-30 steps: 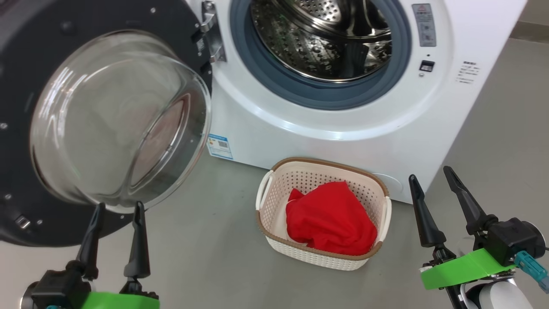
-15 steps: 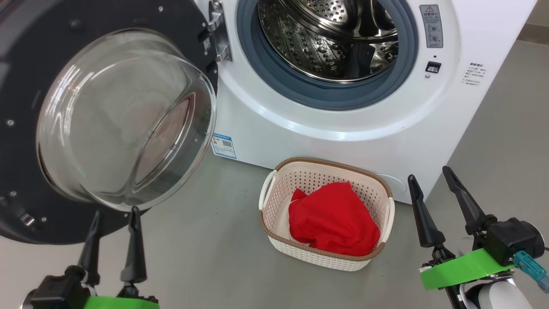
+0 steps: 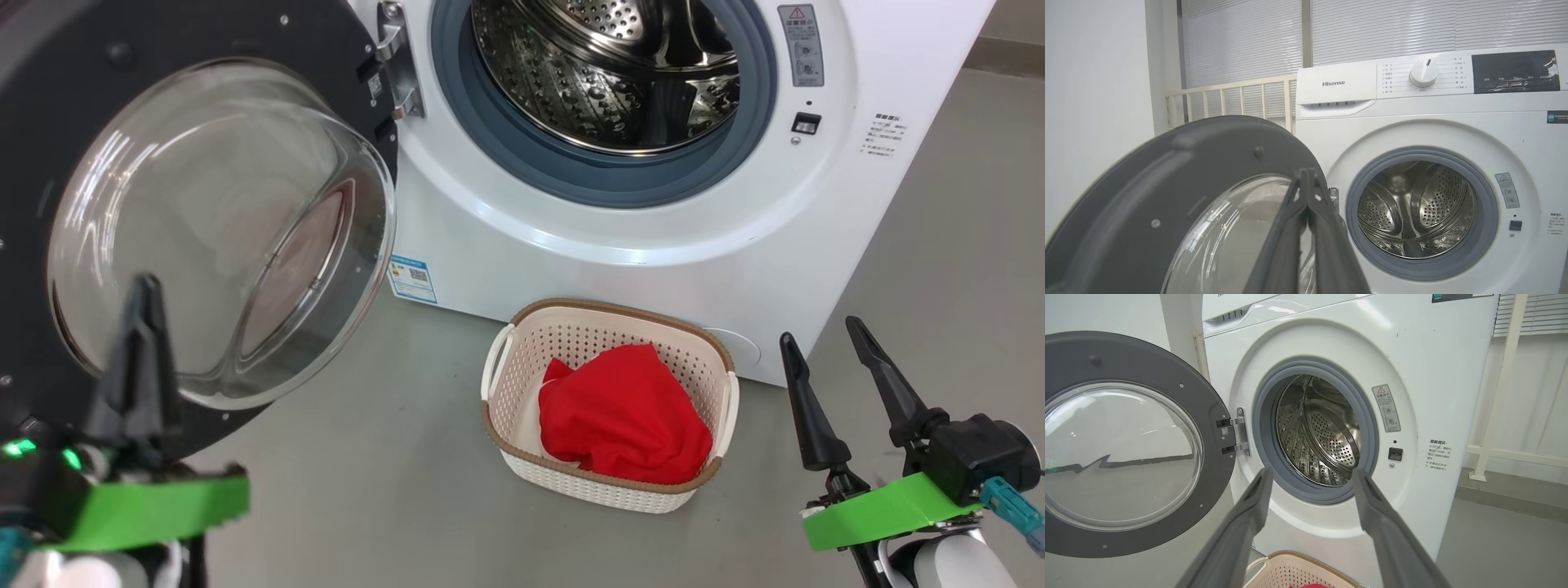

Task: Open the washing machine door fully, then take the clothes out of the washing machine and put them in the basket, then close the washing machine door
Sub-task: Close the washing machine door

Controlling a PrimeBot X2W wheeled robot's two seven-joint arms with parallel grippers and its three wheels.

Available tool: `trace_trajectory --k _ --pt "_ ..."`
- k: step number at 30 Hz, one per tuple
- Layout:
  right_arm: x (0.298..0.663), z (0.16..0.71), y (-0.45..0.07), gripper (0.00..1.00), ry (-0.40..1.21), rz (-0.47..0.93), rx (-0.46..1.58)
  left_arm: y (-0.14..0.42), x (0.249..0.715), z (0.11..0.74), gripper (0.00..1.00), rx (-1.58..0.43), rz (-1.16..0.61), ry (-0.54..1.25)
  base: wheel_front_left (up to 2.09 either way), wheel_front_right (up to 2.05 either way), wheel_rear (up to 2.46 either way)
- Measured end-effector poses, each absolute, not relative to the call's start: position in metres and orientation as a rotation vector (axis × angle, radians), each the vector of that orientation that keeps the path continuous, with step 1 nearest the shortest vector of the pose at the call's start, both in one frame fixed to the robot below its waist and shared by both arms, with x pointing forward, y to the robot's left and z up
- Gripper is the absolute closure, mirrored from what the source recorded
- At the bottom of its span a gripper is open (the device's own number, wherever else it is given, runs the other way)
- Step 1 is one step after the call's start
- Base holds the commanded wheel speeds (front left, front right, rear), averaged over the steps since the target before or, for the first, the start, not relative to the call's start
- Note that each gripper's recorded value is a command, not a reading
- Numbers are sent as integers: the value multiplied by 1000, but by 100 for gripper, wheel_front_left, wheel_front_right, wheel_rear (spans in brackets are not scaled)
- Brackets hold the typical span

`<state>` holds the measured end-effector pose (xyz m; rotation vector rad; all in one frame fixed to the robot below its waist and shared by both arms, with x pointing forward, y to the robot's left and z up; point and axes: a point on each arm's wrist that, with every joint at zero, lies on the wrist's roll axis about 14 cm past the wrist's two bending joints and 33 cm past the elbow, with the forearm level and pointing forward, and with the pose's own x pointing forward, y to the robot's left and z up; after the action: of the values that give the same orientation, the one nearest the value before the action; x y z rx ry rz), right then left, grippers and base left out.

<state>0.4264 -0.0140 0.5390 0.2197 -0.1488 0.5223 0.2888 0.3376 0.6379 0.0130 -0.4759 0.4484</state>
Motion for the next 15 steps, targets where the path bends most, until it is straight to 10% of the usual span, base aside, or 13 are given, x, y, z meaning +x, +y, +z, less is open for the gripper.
trace_trajectory --k 15 --pt "425 539 -30 0 -152 486 200 419 271 748 100 124 705 -734 0 0 0"
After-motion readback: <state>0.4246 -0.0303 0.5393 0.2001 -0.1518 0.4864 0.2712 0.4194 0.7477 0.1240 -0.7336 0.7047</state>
